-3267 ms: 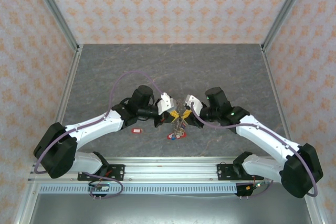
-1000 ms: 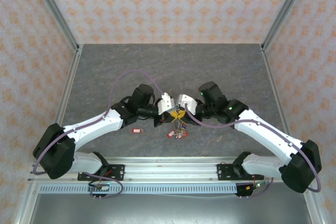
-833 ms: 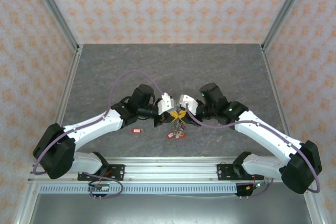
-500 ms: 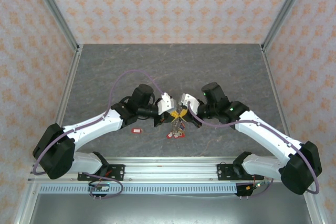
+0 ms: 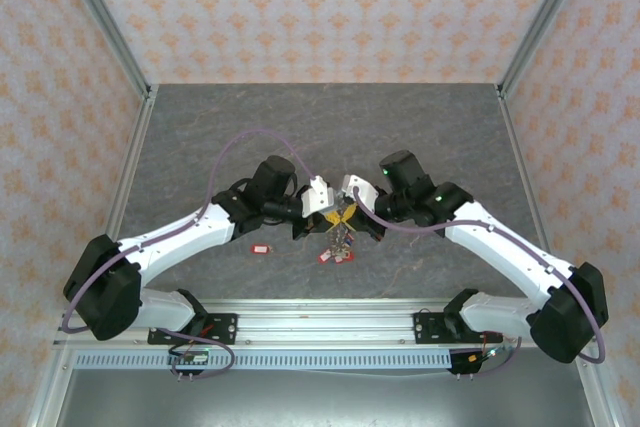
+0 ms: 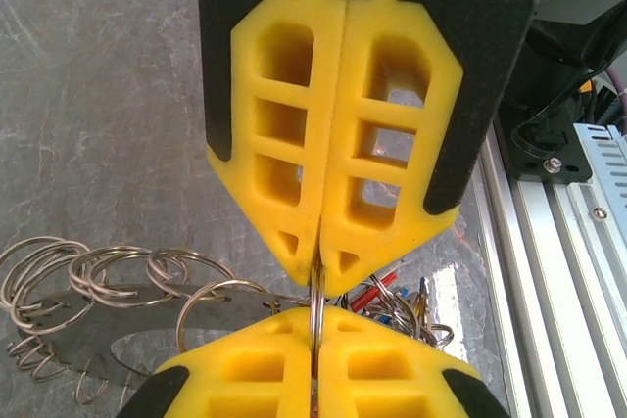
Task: Put the keys on the keyring
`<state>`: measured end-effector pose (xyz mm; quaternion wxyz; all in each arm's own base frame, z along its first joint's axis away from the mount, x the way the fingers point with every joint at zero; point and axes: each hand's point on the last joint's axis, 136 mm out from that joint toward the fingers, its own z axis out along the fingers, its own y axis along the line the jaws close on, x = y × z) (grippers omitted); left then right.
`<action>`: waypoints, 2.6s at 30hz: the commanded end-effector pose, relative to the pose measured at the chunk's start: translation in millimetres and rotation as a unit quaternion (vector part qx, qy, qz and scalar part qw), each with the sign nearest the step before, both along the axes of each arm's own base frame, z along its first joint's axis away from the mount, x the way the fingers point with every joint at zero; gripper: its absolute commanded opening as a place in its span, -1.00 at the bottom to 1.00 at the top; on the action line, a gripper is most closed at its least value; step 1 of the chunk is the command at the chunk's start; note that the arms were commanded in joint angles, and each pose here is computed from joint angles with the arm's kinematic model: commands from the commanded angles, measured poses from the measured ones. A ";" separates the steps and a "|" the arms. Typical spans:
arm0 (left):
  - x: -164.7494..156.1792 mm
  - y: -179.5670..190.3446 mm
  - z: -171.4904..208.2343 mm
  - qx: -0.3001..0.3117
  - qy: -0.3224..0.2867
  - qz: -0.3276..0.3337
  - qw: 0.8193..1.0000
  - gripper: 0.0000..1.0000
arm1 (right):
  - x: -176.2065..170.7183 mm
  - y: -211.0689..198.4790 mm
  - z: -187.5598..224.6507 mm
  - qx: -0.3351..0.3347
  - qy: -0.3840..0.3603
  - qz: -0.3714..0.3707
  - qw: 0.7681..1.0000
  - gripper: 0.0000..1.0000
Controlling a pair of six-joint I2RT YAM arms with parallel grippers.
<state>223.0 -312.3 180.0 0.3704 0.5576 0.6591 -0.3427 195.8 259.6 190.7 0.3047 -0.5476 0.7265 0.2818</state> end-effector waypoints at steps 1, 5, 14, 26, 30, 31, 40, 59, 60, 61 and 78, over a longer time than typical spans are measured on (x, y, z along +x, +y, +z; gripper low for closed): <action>1.5 -4.4 0.2 0.008 -0.007 -0.007 1.000 -0.89 | -3.5 18.3 36.3 0.047 -0.037 0.038 0.997 -0.95; 2.5 -5.1 4.4 -0.008 -0.012 0.001 1.000 -1.00 | -0.1 12.2 25.3 0.035 -0.047 0.020 0.998 -0.86; 1.6 -9.3 20.6 -0.068 -0.019 0.011 0.997 -1.00 | 7.5 -4.7 -11.0 0.032 -0.016 -0.034 0.999 -0.75; -1.1 -14.1 24.6 -0.086 -0.010 -0.002 0.996 -1.00 | 12.1 -4.3 -23.8 0.072 0.016 -0.073 0.995 -0.89; 1.1 -14.5 25.0 -0.086 -0.013 0.002 0.996 -1.00 | 13.5 -4.8 -27.5 0.070 0.032 -0.087 0.993 -0.85; 2.1 -14.0 23.8 -0.084 -0.013 0.005 0.996 -1.00 | 14.0 -5.8 -26.0 0.070 0.029 -0.090 0.993 -0.84; 3.1 -9.6 16.2 -0.058 -0.020 0.009 0.998 -1.00 | -3.8 -14.2 11.8 0.056 -0.066 -0.007 0.996 -0.55; 0.0 -9.6 20.6 -0.060 -0.019 0.001 0.998 -1.00 | 6.6 2.5 5.6 0.056 -0.075 0.037 0.995 -0.55; -0.1 -9.6 20.2 -0.061 -0.017 0.001 0.998 -1.00 | 6.4 2.8 5.3 0.056 -0.074 0.037 0.995 -0.56; 0.0 -10.0 20.3 -0.061 -0.018 0.001 0.998 -1.00 | 6.1 2.8 4.5 0.056 -0.071 0.037 0.995 -0.57; 1.9 -7.8 14.6 -0.042 -0.017 0.004 0.999 -0.84 | 3.1 3.6 15.4 0.050 -0.046 0.036 0.997 -1.00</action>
